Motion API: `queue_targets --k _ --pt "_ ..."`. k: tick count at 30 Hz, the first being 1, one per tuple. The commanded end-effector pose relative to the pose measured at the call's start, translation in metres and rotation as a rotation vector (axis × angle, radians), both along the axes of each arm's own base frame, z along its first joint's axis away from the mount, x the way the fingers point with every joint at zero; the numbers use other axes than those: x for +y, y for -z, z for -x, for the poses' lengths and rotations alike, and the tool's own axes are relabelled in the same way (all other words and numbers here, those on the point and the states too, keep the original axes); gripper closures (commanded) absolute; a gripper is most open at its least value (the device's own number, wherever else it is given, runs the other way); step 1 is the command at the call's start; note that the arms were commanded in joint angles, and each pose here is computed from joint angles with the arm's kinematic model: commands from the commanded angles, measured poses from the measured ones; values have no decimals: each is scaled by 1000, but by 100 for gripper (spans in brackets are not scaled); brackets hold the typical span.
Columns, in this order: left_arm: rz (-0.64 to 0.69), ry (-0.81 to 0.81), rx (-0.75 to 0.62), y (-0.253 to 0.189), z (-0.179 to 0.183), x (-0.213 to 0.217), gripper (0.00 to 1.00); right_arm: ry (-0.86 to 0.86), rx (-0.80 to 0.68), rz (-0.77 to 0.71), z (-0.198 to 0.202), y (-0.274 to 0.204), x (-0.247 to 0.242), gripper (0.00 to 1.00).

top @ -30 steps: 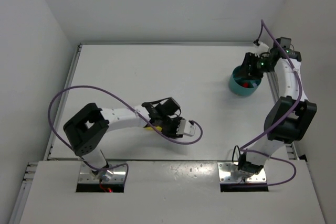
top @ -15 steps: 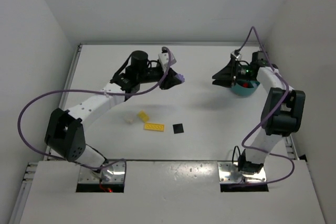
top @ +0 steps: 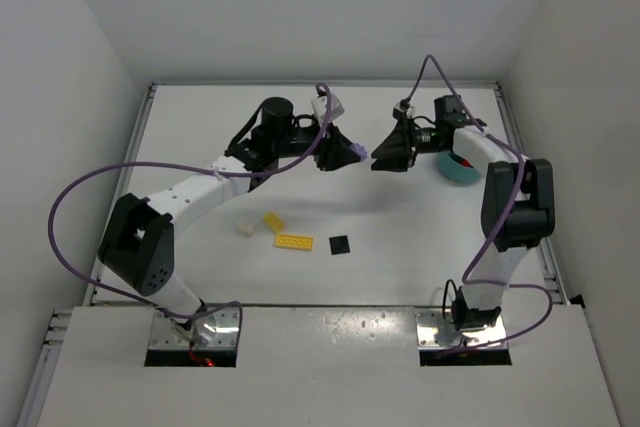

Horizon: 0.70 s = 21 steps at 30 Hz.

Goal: Sort the legos into containers by color

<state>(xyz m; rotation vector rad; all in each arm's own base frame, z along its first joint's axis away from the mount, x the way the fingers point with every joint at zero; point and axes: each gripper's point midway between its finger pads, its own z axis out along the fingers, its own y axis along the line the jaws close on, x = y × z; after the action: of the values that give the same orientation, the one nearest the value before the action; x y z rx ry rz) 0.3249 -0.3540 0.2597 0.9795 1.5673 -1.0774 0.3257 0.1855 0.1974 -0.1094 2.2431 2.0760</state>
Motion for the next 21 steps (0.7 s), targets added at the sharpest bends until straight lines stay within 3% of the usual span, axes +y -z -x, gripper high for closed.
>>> queue_targets --k 1,12,17,21 --pt "72 37 -76 -34 3 -10 75 -117 -57 -134 6 -32 11 44" --pt "53 37 -54 -18 3 -14 75 -175 -70 -144 14 -45 27 44" --pt "41 -24 -95 -26 -14 4 75 -177 -94 -145 17 -48 27 44" --pt "5 -33 -69 -7 -10 14 75 -177 -97 -145 16 -51 27 44"
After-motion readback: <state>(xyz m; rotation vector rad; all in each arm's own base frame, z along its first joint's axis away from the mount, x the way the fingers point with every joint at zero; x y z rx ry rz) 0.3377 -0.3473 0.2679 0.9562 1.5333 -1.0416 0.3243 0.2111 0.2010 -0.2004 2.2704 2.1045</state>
